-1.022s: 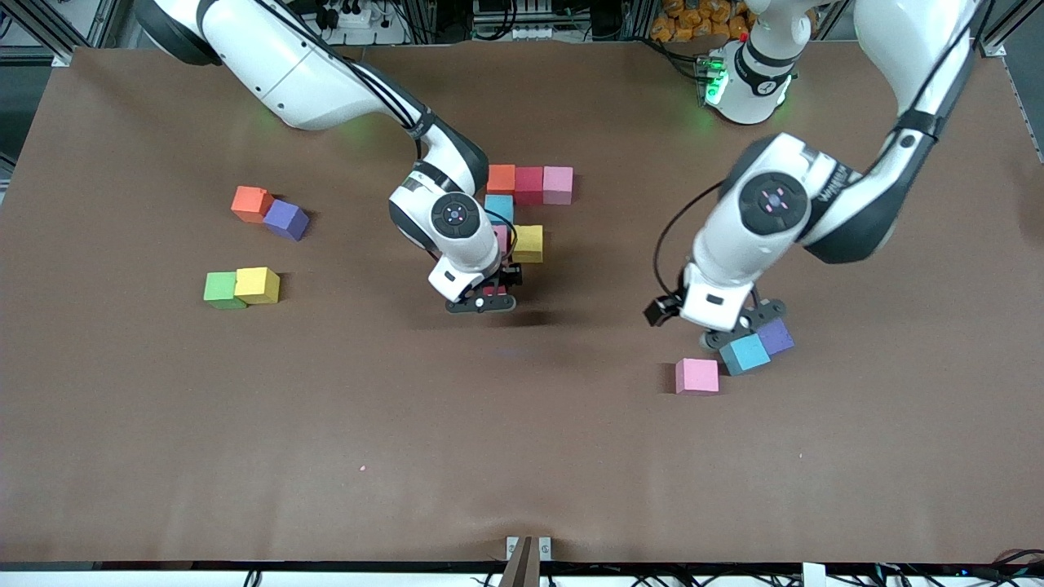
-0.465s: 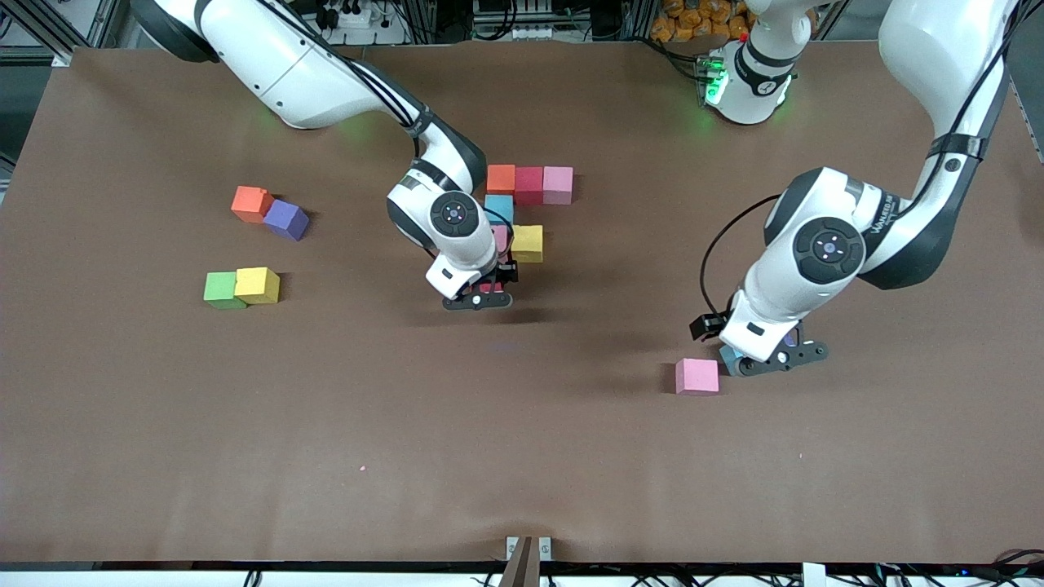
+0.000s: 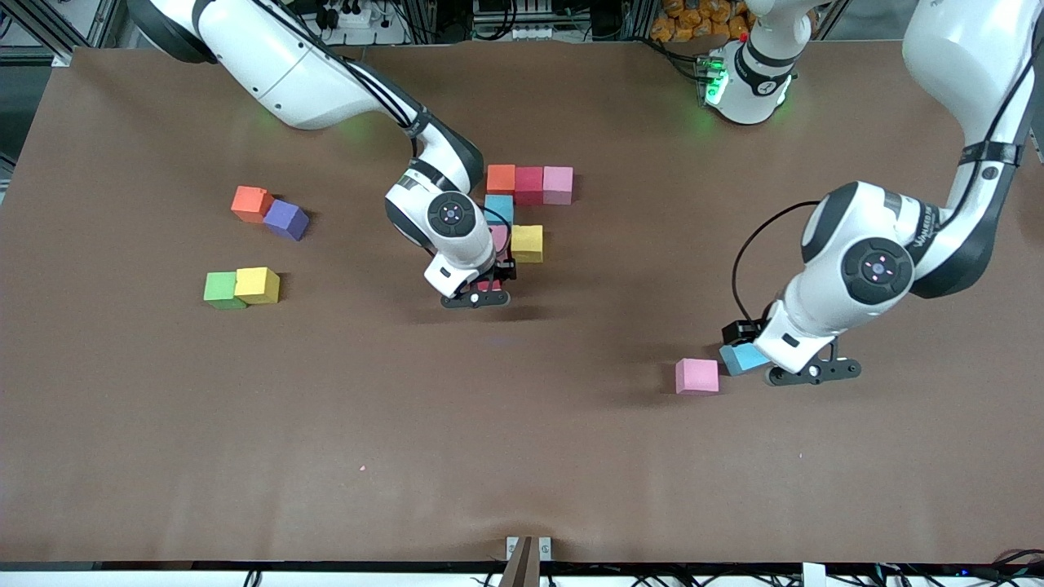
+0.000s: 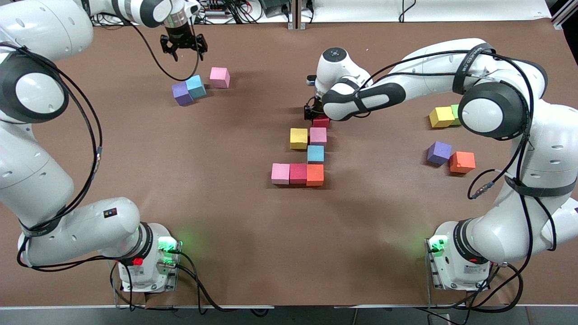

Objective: Arrange 11 blocks into digit 3

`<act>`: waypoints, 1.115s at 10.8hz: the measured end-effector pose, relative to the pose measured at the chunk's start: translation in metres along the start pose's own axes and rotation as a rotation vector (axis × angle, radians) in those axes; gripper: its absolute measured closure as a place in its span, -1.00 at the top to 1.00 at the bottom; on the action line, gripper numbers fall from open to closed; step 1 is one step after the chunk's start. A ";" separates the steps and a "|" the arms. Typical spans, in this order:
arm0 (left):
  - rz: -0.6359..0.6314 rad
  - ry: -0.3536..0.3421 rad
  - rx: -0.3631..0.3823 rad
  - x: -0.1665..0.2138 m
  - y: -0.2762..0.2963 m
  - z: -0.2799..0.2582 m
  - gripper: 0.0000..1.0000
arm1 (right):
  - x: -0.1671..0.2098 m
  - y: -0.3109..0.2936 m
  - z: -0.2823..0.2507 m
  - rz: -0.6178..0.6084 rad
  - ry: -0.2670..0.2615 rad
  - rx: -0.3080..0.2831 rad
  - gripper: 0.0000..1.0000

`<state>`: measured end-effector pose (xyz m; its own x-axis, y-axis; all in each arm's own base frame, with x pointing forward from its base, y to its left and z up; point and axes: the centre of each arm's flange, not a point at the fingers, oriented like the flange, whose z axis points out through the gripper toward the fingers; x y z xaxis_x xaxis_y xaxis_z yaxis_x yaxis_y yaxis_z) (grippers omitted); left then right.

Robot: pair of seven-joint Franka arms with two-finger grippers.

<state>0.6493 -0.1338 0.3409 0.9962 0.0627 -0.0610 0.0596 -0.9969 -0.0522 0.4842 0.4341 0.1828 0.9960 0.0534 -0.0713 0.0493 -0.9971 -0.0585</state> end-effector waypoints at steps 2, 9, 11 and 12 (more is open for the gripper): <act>0.038 -0.034 -0.010 0.004 -0.010 0.021 1.00 | -0.004 -0.002 0.002 -0.003 -0.002 0.004 0.22; 0.392 -0.006 0.071 0.015 0.000 0.059 1.00 | -0.009 0.002 0.007 0.000 -0.011 0.014 0.22; 0.411 0.023 0.037 0.025 0.012 0.052 1.00 | -0.010 0.001 0.008 -0.001 -0.011 0.018 0.22; 0.391 0.024 0.008 0.026 0.028 0.052 1.00 | -0.010 0.001 0.008 -0.001 -0.011 0.019 0.22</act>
<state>0.6737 -0.1580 0.2865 0.9448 -0.3231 -0.0548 -0.3254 -0.9448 -0.0375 0.4734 0.4329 0.1758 0.9951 0.0550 -0.0824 0.0487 -0.9958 -0.0776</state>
